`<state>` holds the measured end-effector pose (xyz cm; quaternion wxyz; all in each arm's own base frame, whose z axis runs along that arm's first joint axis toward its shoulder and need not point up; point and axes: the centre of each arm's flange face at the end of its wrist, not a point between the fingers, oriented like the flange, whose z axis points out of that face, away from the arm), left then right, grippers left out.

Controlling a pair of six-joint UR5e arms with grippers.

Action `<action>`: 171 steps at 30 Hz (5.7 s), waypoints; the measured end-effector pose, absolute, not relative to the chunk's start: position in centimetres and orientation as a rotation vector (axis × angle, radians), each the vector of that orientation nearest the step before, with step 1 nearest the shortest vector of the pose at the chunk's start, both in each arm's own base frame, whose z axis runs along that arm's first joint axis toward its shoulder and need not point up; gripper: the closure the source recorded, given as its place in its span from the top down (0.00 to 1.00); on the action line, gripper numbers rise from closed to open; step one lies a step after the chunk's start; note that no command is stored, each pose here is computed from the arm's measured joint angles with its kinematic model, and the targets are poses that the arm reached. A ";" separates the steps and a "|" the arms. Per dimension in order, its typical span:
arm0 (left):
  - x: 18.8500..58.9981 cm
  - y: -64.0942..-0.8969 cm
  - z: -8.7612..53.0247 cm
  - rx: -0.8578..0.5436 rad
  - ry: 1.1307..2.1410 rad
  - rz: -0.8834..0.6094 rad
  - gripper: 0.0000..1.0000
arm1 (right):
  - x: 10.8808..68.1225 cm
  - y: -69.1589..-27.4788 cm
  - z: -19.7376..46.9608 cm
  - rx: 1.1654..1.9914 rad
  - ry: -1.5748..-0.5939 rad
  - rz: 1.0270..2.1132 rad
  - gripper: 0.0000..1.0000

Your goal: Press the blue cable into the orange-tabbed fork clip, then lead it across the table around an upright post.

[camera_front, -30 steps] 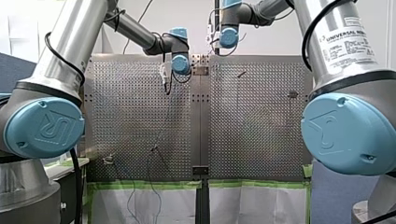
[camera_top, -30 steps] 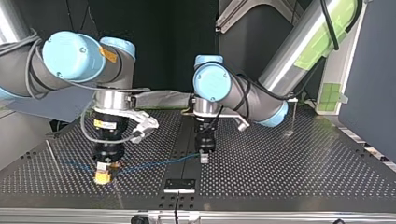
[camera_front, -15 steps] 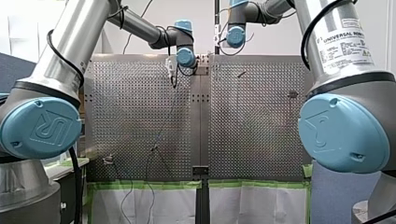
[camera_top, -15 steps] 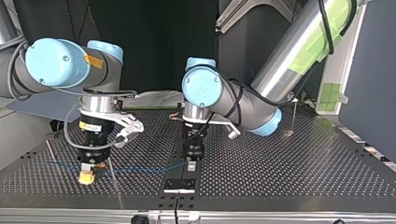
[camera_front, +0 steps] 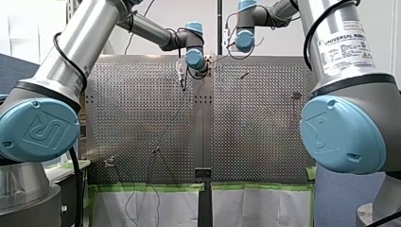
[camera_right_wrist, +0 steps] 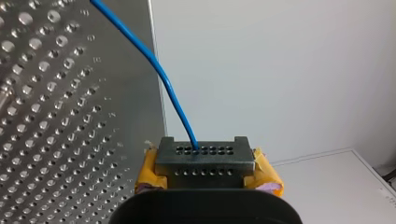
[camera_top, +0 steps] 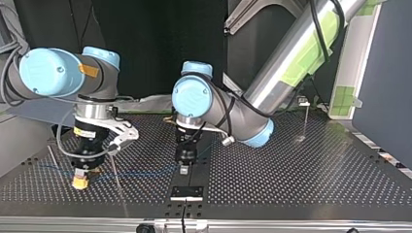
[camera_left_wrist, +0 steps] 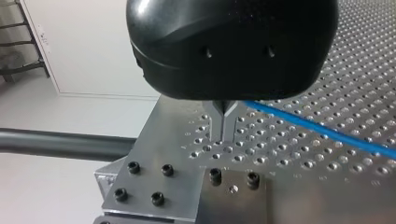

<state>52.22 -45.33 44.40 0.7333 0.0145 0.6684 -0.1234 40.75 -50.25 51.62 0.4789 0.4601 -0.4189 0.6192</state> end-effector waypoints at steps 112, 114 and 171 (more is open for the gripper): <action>56.4 -55.5 35.6 0.060 1.478 -0.367 0.96 | 29.6 -65.8 25.2 1.404 -1.126 1.566 0.00; 56.3 -55.5 35.5 0.059 1.478 -0.365 1.00 | 29.8 -65.8 24.8 1.417 -1.116 1.576 0.00; 56.3 -55.3 34.8 0.061 1.487 -0.352 1.00 | 24.7 -64.0 6.9 1.362 -1.326 1.375 0.00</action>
